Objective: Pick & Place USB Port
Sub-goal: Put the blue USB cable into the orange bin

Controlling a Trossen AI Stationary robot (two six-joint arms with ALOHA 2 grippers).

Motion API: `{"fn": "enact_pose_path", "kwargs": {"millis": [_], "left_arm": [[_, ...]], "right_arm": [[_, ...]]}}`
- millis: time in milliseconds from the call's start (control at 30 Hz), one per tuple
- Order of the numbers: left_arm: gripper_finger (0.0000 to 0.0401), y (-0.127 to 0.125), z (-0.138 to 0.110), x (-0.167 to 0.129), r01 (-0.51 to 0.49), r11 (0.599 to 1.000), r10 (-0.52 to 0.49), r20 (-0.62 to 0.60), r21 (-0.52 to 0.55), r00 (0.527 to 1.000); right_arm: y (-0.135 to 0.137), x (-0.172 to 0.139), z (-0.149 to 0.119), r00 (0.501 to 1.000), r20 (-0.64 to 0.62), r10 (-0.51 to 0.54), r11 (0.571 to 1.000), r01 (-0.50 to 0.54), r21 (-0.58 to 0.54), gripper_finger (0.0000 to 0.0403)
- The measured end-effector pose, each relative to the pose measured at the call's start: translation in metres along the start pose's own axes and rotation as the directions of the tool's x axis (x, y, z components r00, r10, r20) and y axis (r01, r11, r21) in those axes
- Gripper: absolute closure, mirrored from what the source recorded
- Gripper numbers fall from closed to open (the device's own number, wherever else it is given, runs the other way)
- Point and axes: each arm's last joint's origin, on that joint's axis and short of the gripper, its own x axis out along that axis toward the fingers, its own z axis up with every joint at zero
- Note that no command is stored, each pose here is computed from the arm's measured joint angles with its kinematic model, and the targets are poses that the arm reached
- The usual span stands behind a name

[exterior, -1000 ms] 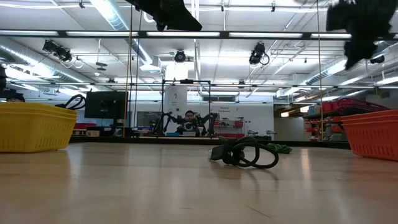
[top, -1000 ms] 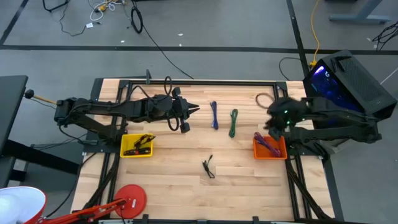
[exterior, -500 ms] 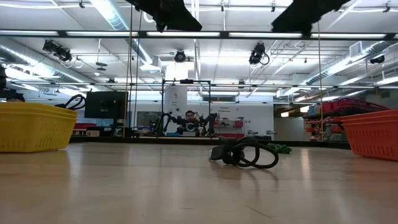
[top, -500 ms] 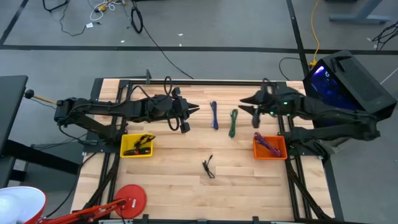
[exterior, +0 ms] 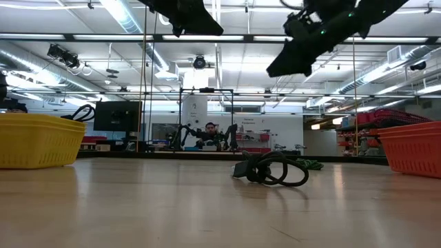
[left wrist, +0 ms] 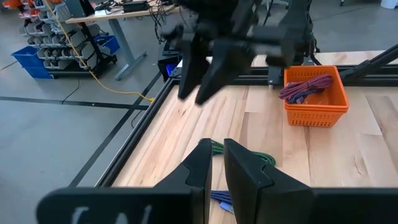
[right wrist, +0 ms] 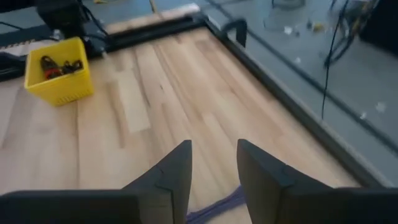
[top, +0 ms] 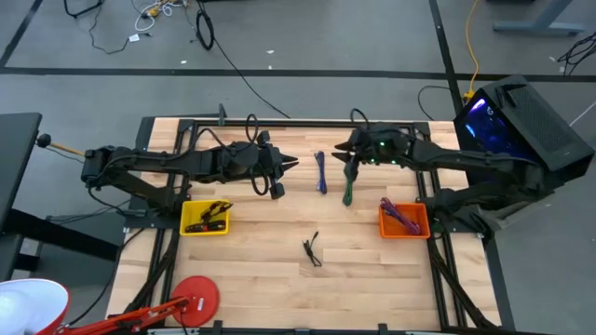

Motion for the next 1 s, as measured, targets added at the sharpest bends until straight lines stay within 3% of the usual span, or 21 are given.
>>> {"fn": "enact_pose_path", "kwargs": {"millis": [433,700,1000], "left_arm": [[0.0353,0.000,0.000,0.000,0.000,1.000,0.000,0.000,0.000,1.000],[0.0353,0.000,0.000,0.000,0.000,1.000,0.000,-0.001,0.000,1.000],[0.0353,0.000,-0.001,0.000,0.001,1.000,-0.001,-0.007,0.001,1.000]], "right_arm": [[-0.021,0.049,-0.021,0.987,-0.154,-0.052,0.987,0.074,0.144,0.0276],[-0.019,0.073,-0.020,0.922,-0.327,-0.207,0.977,0.214,-0.016,0.0276],[-0.009,0.097,-0.031,0.890,-0.385,-0.243,0.969,0.242,-0.052,0.0276]]}}
